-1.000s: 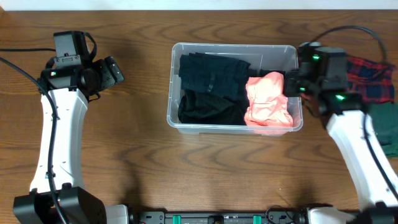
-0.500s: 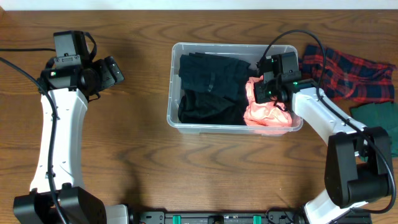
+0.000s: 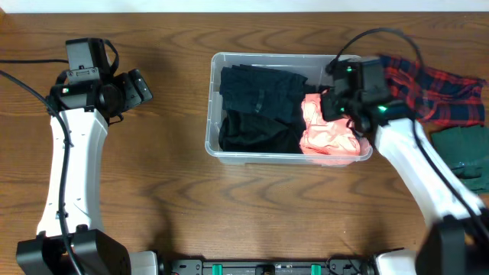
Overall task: Pack container
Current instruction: 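Push the pink garment down into the bin with the right gripper, then raise the right gripper out of the bin toward the plaid shirt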
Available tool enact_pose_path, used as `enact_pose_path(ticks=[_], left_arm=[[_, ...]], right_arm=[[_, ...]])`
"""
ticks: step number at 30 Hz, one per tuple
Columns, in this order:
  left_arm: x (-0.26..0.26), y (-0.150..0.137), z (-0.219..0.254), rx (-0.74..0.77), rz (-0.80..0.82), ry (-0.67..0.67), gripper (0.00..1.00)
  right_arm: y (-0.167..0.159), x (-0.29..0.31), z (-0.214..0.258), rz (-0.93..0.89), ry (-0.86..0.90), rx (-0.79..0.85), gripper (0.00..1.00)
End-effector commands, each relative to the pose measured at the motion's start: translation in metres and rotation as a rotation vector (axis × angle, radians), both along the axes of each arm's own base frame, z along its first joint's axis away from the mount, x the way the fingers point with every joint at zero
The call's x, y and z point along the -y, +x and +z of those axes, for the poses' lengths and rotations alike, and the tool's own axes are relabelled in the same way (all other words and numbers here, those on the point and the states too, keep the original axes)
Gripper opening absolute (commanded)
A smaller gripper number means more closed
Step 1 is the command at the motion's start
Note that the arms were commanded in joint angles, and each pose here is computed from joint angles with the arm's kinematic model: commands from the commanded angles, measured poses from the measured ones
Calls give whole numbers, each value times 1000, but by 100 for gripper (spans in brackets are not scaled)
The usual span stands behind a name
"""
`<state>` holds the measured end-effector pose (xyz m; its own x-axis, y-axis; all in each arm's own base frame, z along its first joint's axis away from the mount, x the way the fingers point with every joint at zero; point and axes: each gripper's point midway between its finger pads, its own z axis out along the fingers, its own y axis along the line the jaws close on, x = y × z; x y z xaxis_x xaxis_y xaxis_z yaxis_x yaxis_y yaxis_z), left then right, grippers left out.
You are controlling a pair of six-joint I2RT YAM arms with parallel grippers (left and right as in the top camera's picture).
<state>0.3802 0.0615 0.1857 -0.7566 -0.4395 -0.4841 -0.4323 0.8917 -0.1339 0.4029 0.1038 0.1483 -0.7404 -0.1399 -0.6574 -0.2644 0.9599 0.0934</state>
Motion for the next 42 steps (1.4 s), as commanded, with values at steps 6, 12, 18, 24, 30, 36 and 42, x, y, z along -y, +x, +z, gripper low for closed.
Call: enact_pose_path(ticks=[6,12,18,24,30,36,42], left_arm=[[-4,-1,4,7,13,13,98],[-4,-1,4,7,13,13,98],[-4,-1,4,7,13,13,98],[-4,-1,4,7,13,13,98],[-4,-1,4,7,13,13,98],[-4,-1,4,7,13,13,98],[-4,-1,4,7,13,13,98]], right_arm=[[-11,13,-2,-33,-71,-31,8],[-19,33,-44,-88,-186,-161,8],[-25,43,-86,-104,-258,-280,13],[-30,44,-114,-97,-278,-352,11],[-20,41,-71,-139,-230,-262,12],[-18,44,6,-173,-167,-75,32],[-39,96,59,-391,-156,26,47]])
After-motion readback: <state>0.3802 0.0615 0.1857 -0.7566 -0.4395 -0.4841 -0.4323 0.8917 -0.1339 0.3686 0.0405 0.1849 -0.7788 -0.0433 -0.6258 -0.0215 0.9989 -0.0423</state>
